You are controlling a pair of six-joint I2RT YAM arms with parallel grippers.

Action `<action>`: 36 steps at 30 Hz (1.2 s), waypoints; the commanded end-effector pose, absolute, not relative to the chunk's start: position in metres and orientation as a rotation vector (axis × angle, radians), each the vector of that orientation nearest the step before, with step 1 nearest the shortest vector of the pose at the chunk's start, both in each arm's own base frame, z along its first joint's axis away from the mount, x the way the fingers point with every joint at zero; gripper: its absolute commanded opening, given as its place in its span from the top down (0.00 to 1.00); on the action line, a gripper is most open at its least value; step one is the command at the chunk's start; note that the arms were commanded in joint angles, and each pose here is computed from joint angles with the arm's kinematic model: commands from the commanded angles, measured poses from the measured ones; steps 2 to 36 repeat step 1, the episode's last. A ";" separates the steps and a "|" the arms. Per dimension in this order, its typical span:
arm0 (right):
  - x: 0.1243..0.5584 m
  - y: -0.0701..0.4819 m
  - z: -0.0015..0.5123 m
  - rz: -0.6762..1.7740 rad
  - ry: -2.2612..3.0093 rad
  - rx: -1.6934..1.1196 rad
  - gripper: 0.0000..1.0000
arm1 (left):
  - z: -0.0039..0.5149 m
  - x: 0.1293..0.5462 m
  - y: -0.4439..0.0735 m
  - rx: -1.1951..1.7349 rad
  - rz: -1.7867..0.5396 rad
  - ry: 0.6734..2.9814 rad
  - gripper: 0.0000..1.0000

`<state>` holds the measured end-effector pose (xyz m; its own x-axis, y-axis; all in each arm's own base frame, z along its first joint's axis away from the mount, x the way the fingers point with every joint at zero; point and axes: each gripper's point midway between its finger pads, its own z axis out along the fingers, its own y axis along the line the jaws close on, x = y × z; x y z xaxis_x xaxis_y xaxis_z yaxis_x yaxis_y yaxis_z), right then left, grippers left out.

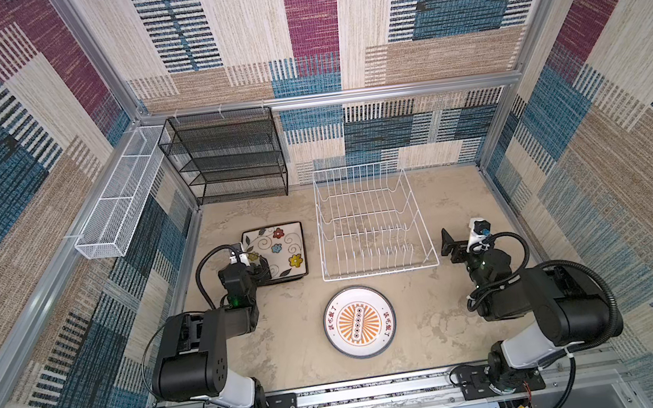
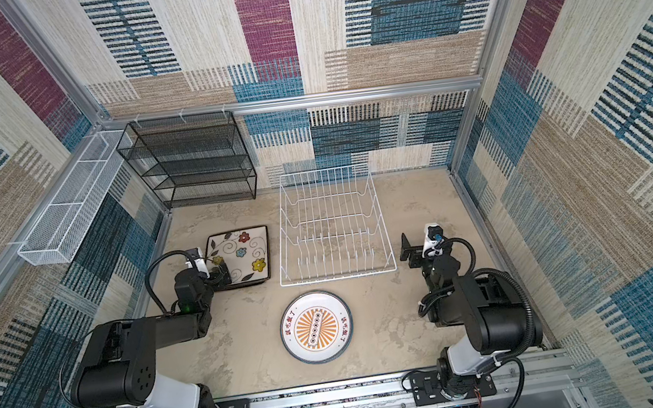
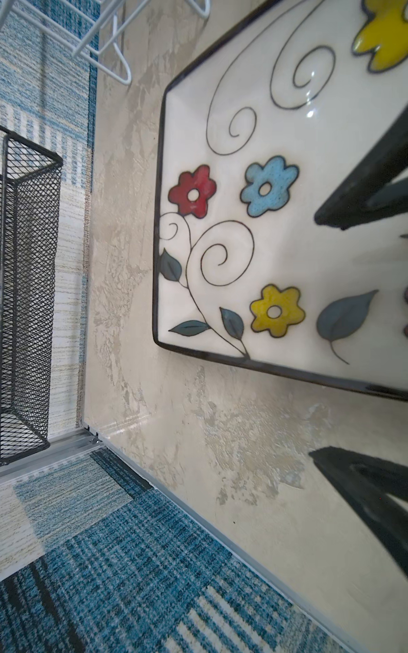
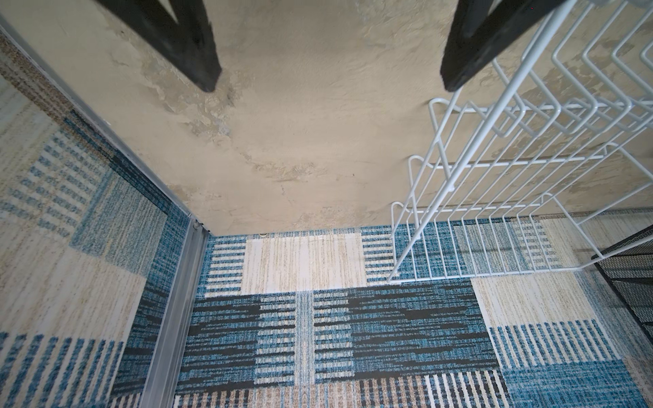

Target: Unload the plates from the dish rack

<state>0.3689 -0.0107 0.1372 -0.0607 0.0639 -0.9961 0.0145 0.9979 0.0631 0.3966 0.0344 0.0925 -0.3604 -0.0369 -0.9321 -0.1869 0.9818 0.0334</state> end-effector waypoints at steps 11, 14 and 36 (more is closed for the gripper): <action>0.369 -0.010 0.146 0.039 1.596 0.051 0.00 | 0.095 0.398 0.033 -0.161 0.147 1.928 0.01; 0.369 -0.010 0.146 0.039 1.596 0.051 0.00 | 0.095 0.398 0.033 -0.161 0.147 1.928 0.01; 0.369 -0.010 0.146 0.039 1.596 0.051 0.00 | 0.095 0.398 0.033 -0.161 0.147 1.928 0.01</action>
